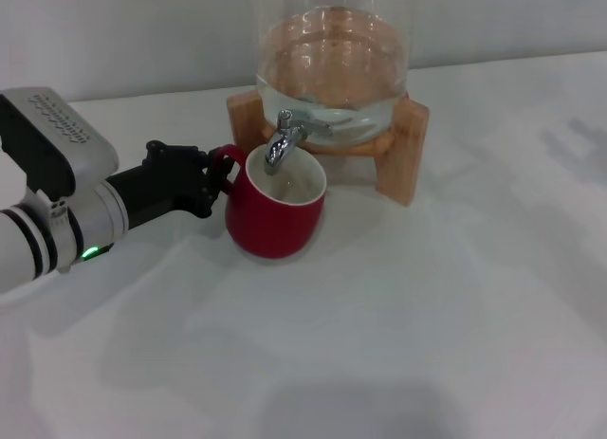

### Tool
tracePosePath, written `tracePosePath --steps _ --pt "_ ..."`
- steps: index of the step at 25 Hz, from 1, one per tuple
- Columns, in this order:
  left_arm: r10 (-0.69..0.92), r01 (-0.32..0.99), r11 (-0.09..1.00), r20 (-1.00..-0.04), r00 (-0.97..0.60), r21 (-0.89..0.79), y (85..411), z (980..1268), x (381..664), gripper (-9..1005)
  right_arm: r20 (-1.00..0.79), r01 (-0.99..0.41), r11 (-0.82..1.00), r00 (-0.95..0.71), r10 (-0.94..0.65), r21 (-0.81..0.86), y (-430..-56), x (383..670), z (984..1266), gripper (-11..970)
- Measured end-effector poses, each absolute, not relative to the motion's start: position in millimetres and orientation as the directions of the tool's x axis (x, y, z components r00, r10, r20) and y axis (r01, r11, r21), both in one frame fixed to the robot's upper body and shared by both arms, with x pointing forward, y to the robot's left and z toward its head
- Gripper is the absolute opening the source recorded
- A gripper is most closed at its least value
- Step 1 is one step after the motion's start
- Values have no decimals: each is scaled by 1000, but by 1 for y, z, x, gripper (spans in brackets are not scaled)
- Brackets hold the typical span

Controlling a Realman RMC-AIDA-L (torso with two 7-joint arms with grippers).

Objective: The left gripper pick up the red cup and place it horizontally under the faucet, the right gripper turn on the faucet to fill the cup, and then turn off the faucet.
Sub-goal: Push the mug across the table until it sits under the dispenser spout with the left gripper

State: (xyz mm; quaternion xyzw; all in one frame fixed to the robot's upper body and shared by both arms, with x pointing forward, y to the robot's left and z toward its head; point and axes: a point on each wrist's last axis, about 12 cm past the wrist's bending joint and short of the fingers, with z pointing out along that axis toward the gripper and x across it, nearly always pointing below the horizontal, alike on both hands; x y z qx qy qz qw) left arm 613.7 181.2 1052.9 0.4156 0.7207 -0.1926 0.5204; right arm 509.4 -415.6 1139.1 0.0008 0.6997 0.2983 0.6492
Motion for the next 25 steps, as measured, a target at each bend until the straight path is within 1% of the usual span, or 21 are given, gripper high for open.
tracePosePath --steps 25 --pt "404 794 587 -907 -117 159 185 1051 613 136 -908 -384 823 -154 390 419 -417 509 1140 660"
